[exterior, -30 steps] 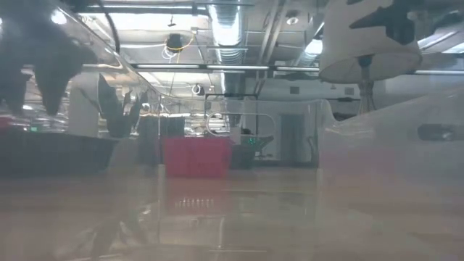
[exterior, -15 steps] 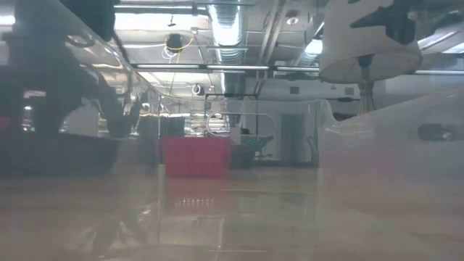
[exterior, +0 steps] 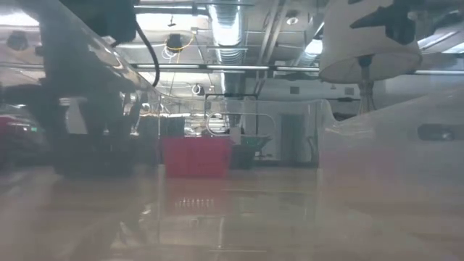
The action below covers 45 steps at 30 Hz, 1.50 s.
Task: Stack baskets by color
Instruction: Move the bottom black bin from the left to the right of the table
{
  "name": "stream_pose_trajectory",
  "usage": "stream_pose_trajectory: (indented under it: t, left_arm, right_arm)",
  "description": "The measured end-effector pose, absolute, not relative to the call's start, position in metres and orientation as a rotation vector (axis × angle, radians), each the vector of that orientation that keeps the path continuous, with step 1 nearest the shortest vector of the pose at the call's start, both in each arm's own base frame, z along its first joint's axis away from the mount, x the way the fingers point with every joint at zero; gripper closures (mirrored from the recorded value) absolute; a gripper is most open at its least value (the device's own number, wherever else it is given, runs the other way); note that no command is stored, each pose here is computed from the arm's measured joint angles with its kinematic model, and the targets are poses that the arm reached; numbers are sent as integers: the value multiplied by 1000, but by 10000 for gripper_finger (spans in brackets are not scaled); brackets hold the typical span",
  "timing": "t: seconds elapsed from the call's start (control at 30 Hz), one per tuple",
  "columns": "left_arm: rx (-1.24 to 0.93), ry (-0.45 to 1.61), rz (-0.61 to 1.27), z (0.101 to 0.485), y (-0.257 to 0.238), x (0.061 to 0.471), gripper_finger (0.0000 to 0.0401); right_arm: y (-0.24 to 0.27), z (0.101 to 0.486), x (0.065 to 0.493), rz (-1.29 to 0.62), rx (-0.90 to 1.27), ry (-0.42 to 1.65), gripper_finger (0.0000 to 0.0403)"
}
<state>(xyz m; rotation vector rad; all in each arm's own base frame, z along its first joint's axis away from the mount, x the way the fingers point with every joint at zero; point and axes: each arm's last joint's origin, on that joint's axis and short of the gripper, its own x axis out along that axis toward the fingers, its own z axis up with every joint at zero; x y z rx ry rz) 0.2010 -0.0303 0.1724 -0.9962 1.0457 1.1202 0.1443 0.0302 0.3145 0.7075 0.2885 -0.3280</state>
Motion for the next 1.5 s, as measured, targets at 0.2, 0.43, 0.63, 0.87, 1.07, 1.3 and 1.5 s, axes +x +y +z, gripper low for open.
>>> stream_pose_trajectory:
  t: [0.2,0.43,0.63,0.87,1.07,1.3,1.5]
  left_arm:
    - [-958,1001,1095,173,-15,208,129]
    - [-916,951,1031,175,1,217,129]
    - [-997,974,1013,184,10,214,129]
    - [-1208,1050,638,239,-20,217,129]
    - [-1282,1150,590,247,-75,207,129]
    - [-1384,864,903,233,-109,197,129]
    - [-1386,833,798,214,-132,222,129]
  right_arm:
    - [30,315,144,-325,688,292,176]
    - [30,314,144,-327,678,300,176]
    - [30,313,144,-328,664,308,176]
    - [30,312,143,-331,645,323,176]
    - [30,312,144,-332,645,324,176]
    - [29,311,143,-339,642,332,176]
    - [30,310,143,-337,640,336,176]
